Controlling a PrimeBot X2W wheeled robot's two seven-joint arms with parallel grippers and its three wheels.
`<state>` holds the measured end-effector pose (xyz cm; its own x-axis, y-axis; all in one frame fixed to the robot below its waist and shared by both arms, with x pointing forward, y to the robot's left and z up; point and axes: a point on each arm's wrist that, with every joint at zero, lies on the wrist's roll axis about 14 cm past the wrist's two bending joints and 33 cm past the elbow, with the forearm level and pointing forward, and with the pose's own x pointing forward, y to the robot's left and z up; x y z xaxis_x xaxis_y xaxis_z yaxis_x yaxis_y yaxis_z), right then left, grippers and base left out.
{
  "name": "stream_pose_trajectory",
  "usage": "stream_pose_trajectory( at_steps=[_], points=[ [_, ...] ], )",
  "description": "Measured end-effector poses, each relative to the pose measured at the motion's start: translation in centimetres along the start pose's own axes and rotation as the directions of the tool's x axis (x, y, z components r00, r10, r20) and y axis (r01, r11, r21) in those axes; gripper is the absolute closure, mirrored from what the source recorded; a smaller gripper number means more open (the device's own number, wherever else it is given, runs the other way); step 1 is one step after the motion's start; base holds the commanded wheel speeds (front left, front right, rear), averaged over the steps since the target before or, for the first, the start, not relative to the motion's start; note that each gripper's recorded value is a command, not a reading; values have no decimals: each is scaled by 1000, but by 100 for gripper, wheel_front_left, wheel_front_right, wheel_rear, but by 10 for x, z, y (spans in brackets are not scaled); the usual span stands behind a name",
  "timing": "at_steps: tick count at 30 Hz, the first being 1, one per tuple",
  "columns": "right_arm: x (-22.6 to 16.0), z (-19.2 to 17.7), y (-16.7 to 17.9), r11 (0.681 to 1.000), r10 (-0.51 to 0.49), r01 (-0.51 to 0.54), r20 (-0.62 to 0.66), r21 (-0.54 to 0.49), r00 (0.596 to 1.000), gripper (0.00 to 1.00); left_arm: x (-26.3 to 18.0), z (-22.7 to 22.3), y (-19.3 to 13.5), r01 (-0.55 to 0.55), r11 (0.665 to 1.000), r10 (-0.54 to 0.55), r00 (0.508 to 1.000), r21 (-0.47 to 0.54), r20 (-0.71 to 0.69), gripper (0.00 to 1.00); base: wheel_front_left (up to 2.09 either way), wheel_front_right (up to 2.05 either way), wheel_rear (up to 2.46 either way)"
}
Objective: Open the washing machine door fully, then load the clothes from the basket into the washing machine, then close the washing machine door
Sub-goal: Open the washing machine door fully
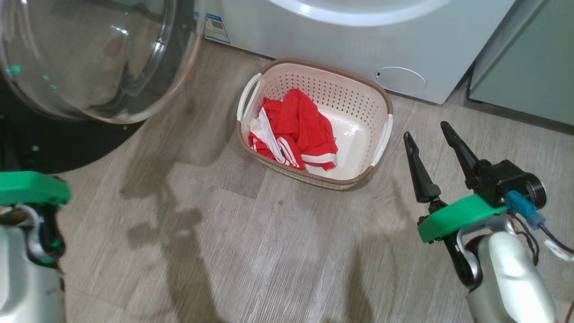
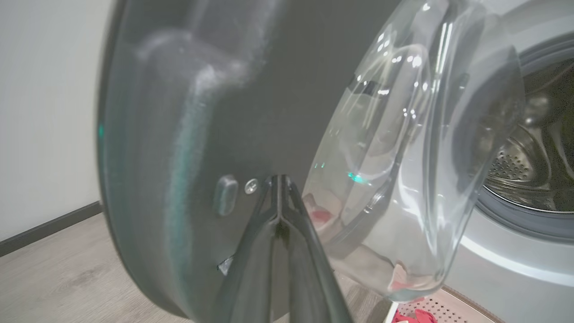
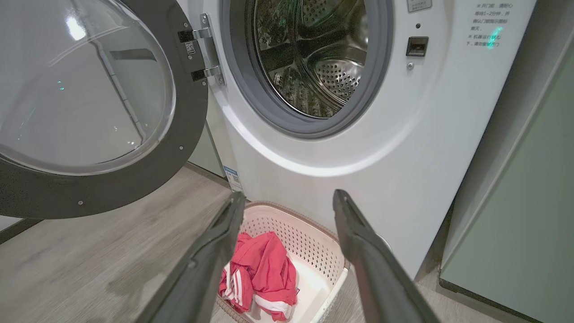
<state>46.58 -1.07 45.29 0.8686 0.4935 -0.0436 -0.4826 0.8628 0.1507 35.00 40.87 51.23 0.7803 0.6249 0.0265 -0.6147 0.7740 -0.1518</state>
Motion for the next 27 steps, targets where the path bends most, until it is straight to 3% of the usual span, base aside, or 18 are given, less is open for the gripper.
stream_pose_trajectory(
  at_steps=[9,18,25,26,27],
  points=[
    [1,0,-4,1000,-7,7,-2,-8,1000,0,17,10,32,-87,996,88,996,-13,32,100,0,0,0],
    [-2,9,-1,1000,-1,2,13,-20,1000,0,7,22,26,-72,997,74,994,-19,86,100,0,0,0],
    [-6,18,0,1000,-5,6,37,-24,999,0,-30,15,20,-36,999,36,996,1,87,100,0,0,0],
    [-7,20,0,1000,-6,7,40,-25,999,0,-34,15,20,-33,999,32,995,4,89,71,0,0,0],
    [-8,21,0,1000,-9,10,43,-27,999,0,-39,16,19,-26,1000,26,995,7,93,52,0,0,0]
  ],
)
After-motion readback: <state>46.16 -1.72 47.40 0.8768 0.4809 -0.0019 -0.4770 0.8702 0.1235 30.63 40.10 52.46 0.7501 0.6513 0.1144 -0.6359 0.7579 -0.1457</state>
